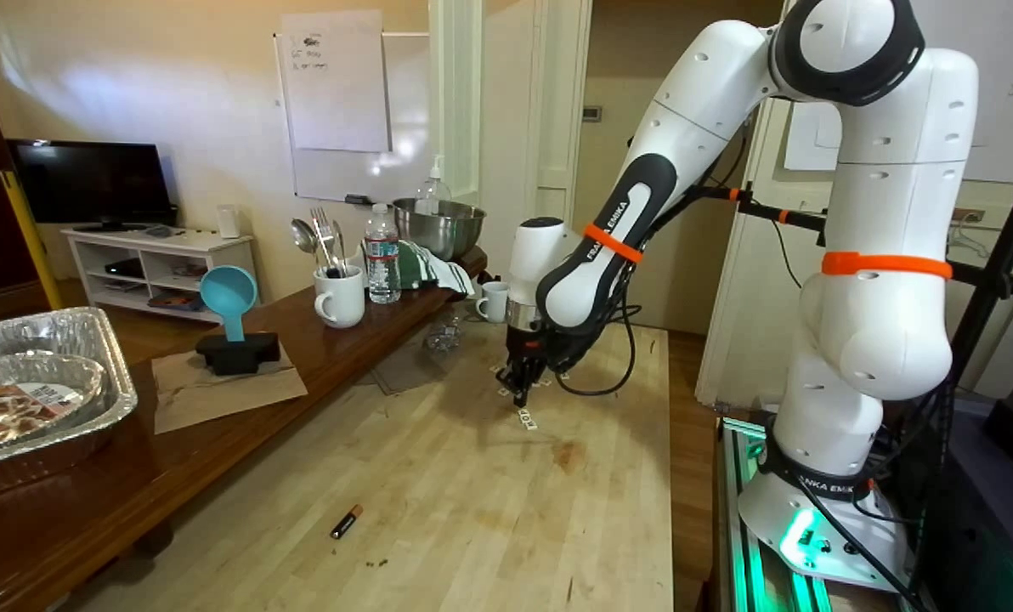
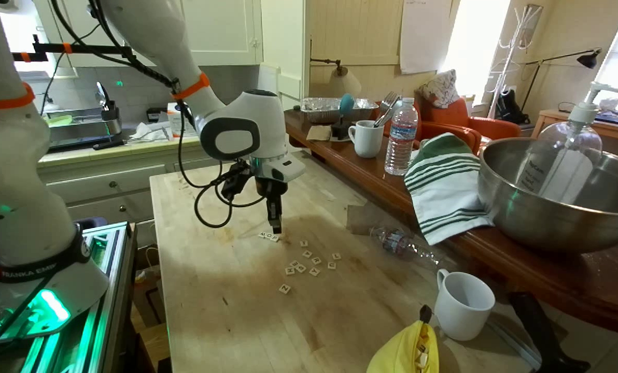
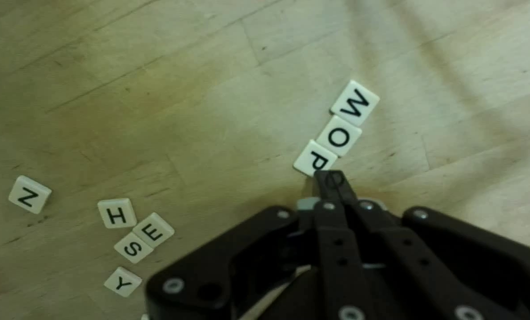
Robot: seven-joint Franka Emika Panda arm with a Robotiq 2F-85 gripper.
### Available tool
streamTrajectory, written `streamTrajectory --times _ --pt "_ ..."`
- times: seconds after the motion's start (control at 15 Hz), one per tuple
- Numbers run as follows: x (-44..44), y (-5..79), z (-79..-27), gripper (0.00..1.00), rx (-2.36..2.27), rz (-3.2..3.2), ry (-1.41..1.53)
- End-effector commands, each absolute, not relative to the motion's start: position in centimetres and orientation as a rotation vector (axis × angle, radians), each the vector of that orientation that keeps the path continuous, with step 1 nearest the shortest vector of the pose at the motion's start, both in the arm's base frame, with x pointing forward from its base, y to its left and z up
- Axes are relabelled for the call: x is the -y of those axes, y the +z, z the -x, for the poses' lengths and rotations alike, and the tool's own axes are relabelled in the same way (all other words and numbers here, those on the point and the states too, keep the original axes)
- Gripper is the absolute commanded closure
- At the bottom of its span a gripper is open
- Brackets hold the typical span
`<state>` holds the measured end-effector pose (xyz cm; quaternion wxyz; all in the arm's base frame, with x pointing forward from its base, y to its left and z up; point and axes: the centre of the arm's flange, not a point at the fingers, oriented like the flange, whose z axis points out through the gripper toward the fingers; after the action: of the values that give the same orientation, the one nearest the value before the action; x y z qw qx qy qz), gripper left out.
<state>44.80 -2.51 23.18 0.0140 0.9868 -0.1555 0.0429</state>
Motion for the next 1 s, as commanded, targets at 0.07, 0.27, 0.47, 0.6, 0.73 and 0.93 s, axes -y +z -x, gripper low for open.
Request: streamTrajectory --times 0.07,0.27,0.47,0.6,0.73,0.93 --pt "2.6 24.5 -43.9 1.00 0.275 -3.093 0.147" --pt "2.3 25.1 -43.8 1.00 0.103 -3.091 0.146" --pt "1.7 25.4 -43.4 1.00 -0.073 -3.091 0.125" --pt "1.2 25.6 -42.8 1.00 -0.192 -3.082 0.108" --pt "0.7 25.7 -42.4 0.94 -0.298 -3.071 0.093" --pt "0.4 25.9 -41.7 0.60 -0.466 -3.049 0.068"
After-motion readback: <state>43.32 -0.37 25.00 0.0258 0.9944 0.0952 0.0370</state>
